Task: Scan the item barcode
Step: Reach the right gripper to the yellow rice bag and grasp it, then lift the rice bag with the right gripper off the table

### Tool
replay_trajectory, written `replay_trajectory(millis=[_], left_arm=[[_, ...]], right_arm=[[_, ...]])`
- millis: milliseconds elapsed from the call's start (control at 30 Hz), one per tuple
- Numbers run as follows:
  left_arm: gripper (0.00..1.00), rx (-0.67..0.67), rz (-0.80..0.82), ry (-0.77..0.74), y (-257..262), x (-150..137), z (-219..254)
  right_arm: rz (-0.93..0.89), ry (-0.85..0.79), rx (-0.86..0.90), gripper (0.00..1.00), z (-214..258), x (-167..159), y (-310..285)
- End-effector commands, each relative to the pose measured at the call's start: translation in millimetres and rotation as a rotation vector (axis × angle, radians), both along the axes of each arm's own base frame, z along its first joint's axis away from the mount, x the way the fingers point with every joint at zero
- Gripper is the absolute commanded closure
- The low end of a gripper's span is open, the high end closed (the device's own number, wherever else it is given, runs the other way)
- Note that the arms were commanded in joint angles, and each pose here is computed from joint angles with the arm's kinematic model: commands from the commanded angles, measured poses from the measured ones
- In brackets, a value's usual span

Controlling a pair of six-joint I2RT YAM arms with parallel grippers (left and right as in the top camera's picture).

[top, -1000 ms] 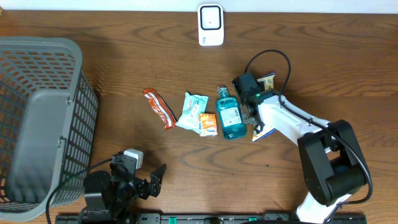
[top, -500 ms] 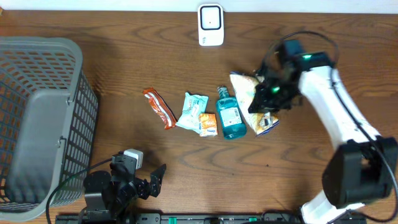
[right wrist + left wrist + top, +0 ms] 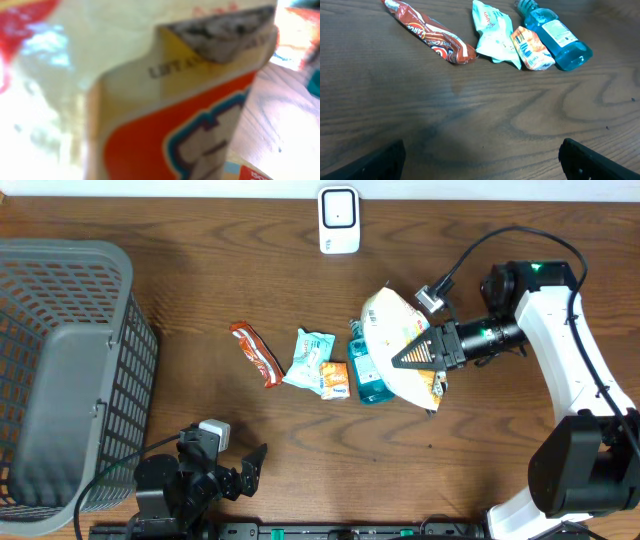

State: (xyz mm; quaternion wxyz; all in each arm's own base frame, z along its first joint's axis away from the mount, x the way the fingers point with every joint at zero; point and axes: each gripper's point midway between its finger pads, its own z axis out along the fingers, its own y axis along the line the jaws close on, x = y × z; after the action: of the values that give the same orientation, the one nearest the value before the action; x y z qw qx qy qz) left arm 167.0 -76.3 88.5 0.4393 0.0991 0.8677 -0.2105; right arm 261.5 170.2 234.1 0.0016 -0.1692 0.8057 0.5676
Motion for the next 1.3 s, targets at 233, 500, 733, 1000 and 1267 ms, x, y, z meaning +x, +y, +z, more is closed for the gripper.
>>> replay_trajectory(millis=[233,500,733,1000,1267], left_arm=[[0.02,-0.002,0.006,-0.001,0.8,0.0,1.2],[0.02,-0.002,0.006,-0.001,0.8,0.0,1.2],[0.02,-0.002,0.006,-0.001,0.8,0.0,1.2],[0.02,-0.002,0.006,-0.001,0.8,0.0,1.2],[0.02,-0.002,0.006,-0.001,0.8,0.0,1.2]], right_arm=[[0.258,-0.601,0.331,0.99,34.3,-23.3,51.6],[0.287,-0.481,0.327,0.99,35.2,-38.0,66.9],[0.306,-0.407,0.262,0.99,26.6,-42.4,65.4],[0.312,-0.382,0.233,0.99,22.7,-43.7,63.9],[0.332,-0.389,0.206,0.99,17.3,-44.8,61.9]])
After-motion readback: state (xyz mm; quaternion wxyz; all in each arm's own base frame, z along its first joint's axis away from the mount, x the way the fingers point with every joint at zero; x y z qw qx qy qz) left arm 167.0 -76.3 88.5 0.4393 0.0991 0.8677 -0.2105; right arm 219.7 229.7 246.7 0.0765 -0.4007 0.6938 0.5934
